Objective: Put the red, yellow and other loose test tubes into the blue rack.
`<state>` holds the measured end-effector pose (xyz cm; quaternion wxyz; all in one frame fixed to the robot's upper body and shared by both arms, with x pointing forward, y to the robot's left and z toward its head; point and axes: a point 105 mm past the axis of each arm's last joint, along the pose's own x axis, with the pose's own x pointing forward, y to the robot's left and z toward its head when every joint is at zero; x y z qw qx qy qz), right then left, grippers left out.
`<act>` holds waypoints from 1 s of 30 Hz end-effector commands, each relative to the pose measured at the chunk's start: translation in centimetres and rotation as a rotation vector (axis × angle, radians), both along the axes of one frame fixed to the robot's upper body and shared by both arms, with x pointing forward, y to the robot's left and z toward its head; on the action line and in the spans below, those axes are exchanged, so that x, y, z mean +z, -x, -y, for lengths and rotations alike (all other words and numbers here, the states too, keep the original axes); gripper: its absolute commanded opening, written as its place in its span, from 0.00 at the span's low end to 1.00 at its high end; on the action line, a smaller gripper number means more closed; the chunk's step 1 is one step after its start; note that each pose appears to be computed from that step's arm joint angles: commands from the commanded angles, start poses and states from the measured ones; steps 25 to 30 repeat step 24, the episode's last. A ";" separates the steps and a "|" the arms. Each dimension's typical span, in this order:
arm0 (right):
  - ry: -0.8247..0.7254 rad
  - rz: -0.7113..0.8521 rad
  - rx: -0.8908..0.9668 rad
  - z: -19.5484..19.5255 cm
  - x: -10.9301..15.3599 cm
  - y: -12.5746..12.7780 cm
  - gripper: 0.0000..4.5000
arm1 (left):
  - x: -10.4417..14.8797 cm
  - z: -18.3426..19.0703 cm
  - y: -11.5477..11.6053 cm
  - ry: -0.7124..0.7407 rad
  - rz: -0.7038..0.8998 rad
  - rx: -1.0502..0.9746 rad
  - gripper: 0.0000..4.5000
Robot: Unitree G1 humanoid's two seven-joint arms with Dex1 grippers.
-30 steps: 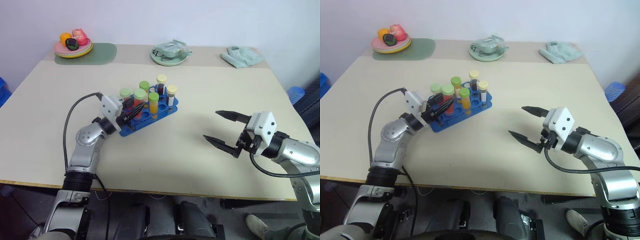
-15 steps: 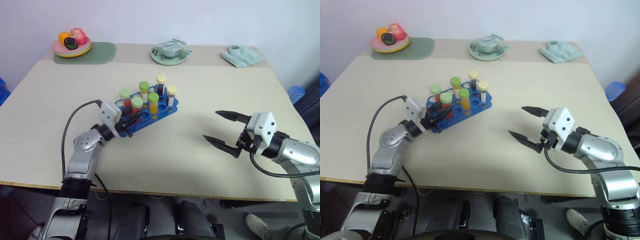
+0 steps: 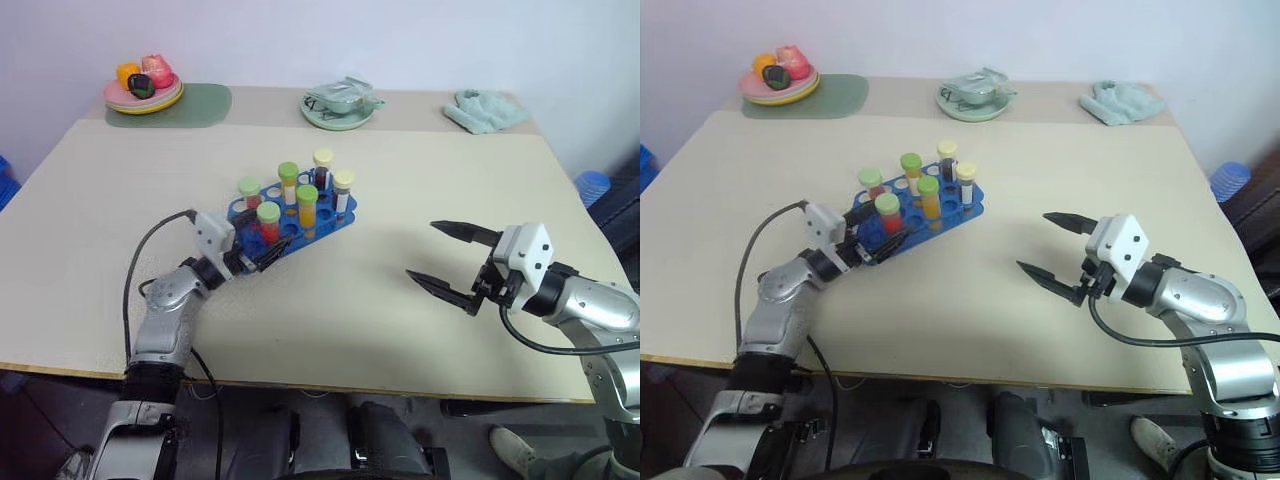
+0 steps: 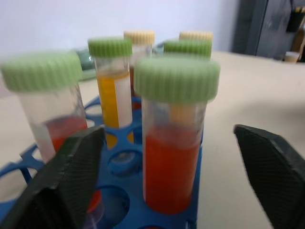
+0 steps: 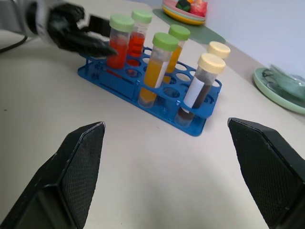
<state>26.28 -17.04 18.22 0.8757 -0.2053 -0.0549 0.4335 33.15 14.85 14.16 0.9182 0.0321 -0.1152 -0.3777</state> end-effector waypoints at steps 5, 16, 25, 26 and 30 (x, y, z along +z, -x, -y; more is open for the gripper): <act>-0.043 -0.011 -0.071 0.5 -0.9 0.2 0.94 | 1.9 -3.4 3.5 0.057 -0.060 -0.063 0.98; -0.121 -0.174 -0.373 5.5 -4.6 3.8 0.94 | 1.8 -9.5 7.9 -0.114 -0.188 0.037 0.98; -0.091 -0.173 -0.399 6.9 -4.1 4.8 0.94 | 1.5 -9.3 8.1 -0.136 -0.221 0.008 0.98; -0.091 -0.173 -0.399 6.9 -4.1 4.8 0.94 | 1.5 -9.3 8.1 -0.136 -0.221 0.008 0.98; -0.091 -0.173 -0.399 6.9 -4.1 4.8 0.94 | 1.5 -9.3 8.1 -0.136 -0.221 0.008 0.98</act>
